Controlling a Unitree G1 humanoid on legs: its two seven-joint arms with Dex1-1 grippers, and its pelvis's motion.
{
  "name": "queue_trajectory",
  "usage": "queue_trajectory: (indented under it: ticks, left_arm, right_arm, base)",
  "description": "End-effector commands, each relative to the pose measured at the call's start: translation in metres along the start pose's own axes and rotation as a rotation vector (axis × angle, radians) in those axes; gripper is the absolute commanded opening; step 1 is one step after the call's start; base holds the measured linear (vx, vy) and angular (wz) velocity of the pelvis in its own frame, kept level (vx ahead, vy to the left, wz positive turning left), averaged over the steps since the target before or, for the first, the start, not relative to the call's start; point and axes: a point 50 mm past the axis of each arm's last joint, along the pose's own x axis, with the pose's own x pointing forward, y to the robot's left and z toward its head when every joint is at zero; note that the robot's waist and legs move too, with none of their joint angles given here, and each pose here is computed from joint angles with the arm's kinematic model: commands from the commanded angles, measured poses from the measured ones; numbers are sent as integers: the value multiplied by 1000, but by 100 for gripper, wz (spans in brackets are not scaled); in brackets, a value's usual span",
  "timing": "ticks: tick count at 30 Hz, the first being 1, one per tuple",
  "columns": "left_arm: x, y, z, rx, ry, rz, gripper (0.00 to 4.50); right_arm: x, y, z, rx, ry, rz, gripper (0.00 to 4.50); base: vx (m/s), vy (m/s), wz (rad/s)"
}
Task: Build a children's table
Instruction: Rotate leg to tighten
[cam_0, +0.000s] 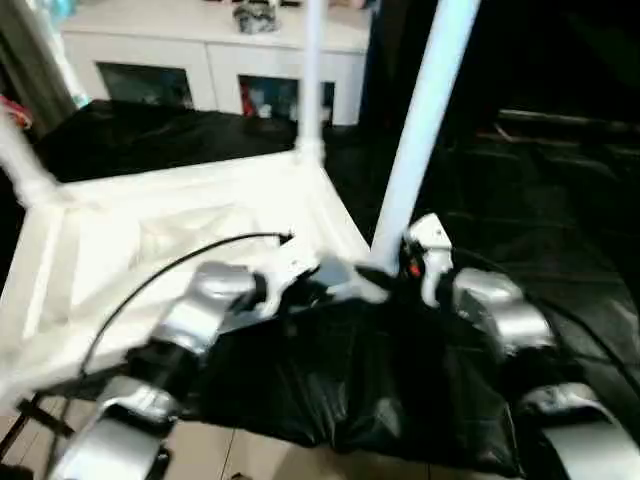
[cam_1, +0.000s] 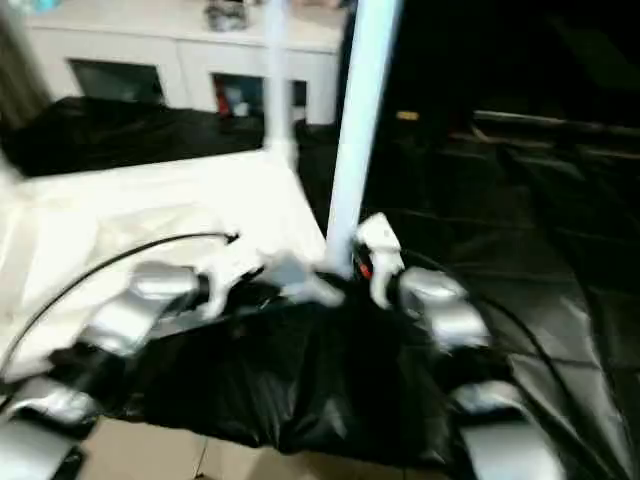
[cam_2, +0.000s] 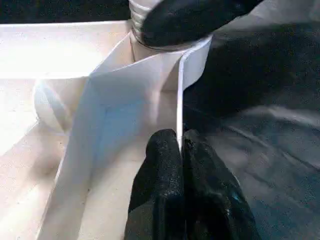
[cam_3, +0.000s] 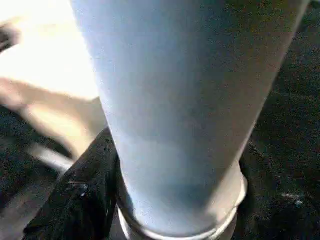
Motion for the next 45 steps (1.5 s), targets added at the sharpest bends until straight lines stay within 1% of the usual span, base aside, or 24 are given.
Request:
queue_trajectory:
  ticks: [1, 3, 4, 5, 6, 7, 8, 9, 10, 11, 12, 13, 15, 16, 19, 23, 24, 25, 27, 31, 33, 34, 42, 45]
  left_arm:
    - [10, 5, 37, -1, -146, 104, 0]
    - [13, 4, 38, -7, -149, 111, 0]
    - [16, 2, 40, -2, -155, 108, 0]
    - [16, 2, 40, -2, -155, 108, 0]
    - [18, 0, 39, 1, -155, 97, 0]
    - [17, 0, 39, 5, -157, 93, 0]
    - [17, -1, 39, 6, -158, 87, 0]
    - [16, -3, 38, 11, -160, 63, 0]
    - [15, -4, 38, 22, -165, 49, 0]
    - [14, -5, 37, 27, -167, 33, 0]
    - [13, -5, 37, 32, -168, 21, 0]
    - [12, -6, 36, 42, -171, 7, 0]
    - [8, -10, 35, 74, -183, -59, 0]
    - [3, -12, 33, 83, -184, -105, 0]
    - [-1, -13, 30, 86, -182, -138, 0]
    - [-7, -14, 22, 109, -161, -196, 0]
    - [-10, -14, 21, 111, -158, -220, 0]
    - [-10, -14, 20, 111, -158, -225, 0]
    - [-17, -14, 17, 115, -146, -267, 0]
    - [-25, -13, 13, 125, -119, -314, 0]
    - [-29, -13, 11, 124, -105, -341, 0]
    - [-30, -13, 11, 124, -103, -348, 0]
    - [-34, -13, 8, 120, -95, -358, 0]
    - [-32, -13, 8, 112, -107, -336, 0]
  right_arm:
    - [18, 25, -16, 49, 50, -3, 274]
    - [23, 28, -16, 55, 47, -20, 274]
    - [29, 36, -13, 68, 19, -21, 274]
    - [29, 36, -13, 68, 19, -21, 274]
    - [33, 39, -10, 80, 3, -11, 274]
    - [33, 40, -9, 84, -4, -2, 309]
    - [33, 39, -9, 88, -7, 1, 330]
    - [33, 38, -7, 105, -16, 15, 344]
    - [32, 37, -7, 101, -19, 22, 350]
    - [30, 35, -6, 86, -16, 25, 365]
    - [29, 33, -6, 69, -12, 27, 365]
    - [28, 31, -5, 52, -7, 31, 388]
    - [22, 26, -4, 19, 2, 70, 388]
    - [16, 23, -3, -21, 9, 138, 388]
    - [7, 23, -3, -74, 24, 241, 388]
    - [-9, 24, -4, -155, 40, 415, 388]
    - [-14, 25, -4, -187, 46, 461, 388]
    - [-15, 25, -4, -196, 46, 475, 388]
    - [-27, 25, -7, -219, 87, 581, 388]
    - [-37, 25, -9, -224, 142, 665, 388]
    - [-40, 24, -9, -221, 155, 686, 363]
    - [-40, 25, -9, -219, 159, 692, 363]
    - [-44, 30, -11, -213, 171, 723, 291]
    - [-42, 33, -13, -196, 160, 707, 280]
  base:
    - [0, 0, 0]
    - [0, 0, 0]
    - [0, 0, 0]
    - [0, 0, 0]
    - [0, 0, 0]
    - [0, 0, 0]
    - [0, 0, 0]
    - [0, 0, 0]
    - [0, 0, 0]
    - [0, 0, 0]
    - [0, 0, 0]
    - [0, 0, 0]
    - [0, 0, 0]
    - [0, 0, 0]
    - [0, 0, 0]
    - [0, 0, 0]
    - [0, 0, 0]
    - [0, 0, 0]
    - [0, 0, 0]
    - [0, 0, 0]
    - [0, 0, 0]
    - [0, 0, 0]
    - [0, 0, 0]
    - [0, 0, 0]
